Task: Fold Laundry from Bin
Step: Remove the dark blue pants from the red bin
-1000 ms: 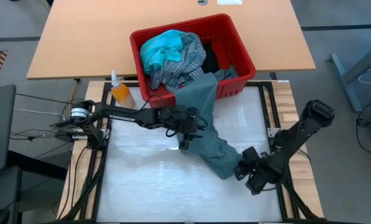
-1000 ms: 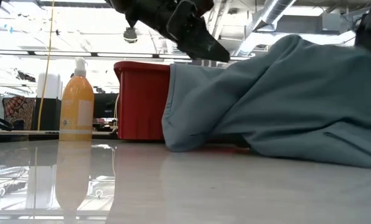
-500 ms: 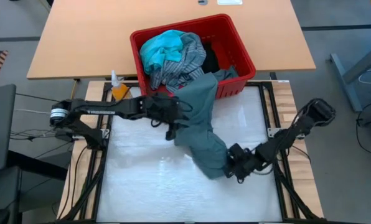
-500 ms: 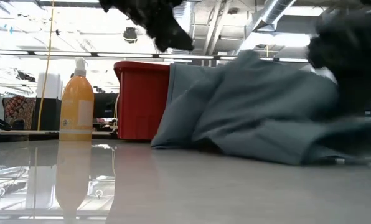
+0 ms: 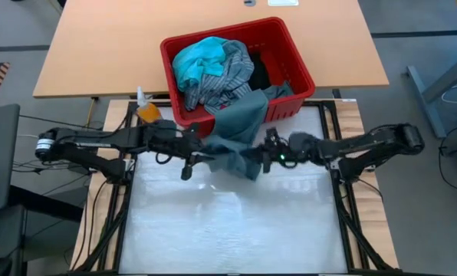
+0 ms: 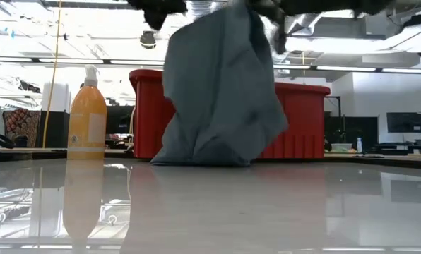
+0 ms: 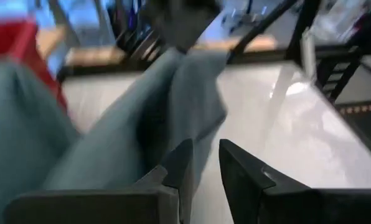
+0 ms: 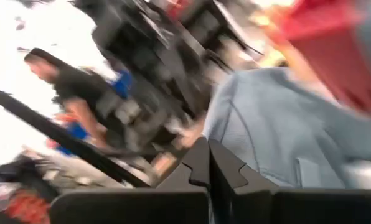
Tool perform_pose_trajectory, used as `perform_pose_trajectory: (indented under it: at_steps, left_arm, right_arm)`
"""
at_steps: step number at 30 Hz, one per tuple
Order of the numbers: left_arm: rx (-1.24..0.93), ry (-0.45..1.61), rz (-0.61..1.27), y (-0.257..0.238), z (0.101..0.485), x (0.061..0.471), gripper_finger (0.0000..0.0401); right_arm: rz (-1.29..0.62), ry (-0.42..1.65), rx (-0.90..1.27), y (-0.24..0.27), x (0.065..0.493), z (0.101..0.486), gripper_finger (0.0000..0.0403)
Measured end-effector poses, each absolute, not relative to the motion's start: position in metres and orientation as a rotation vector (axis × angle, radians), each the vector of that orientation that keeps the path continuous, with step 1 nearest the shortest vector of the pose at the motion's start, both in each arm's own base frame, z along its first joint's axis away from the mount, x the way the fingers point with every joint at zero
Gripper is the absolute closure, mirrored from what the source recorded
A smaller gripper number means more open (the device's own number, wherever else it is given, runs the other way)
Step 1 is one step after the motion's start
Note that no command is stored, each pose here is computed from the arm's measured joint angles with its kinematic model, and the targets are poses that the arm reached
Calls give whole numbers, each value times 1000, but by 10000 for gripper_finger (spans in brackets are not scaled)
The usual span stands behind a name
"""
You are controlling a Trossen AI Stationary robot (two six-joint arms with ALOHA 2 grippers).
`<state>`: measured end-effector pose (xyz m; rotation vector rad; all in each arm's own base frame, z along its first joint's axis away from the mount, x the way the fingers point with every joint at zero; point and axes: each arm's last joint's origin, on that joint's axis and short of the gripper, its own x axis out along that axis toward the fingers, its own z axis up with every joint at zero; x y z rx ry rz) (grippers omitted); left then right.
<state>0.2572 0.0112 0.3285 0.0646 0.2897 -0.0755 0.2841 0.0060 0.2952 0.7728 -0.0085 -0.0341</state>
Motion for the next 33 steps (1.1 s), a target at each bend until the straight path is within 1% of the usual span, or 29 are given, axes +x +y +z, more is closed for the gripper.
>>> perform_pose_trajectory:
  at_steps: [5,8,11,14,18,20,26,33]
  left_arm:
    - [216,118,-131,-3,346,258,335]
    - [294,99,-135,-10,351,257,321]
    - [309,148,-112,-13,352,256,292]
    - [310,218,-82,-12,346,255,253]
    - [265,283,-87,-10,340,254,204]
    - [244,331,-108,-7,336,252,190]
    - [148,403,-152,6,325,256,184]
    - [61,534,-231,18,295,277,184]
  right_arm:
    - [110,215,676,5,325,300,387]
    - [142,296,608,10,345,307,387]
    - [179,332,554,12,360,317,387]
    - [211,378,516,12,368,322,387]
    - [192,429,478,11,367,326,387]
    - [182,437,479,9,367,326,387]
    - [168,439,477,6,366,325,387]
    - [164,453,479,7,377,313,387]
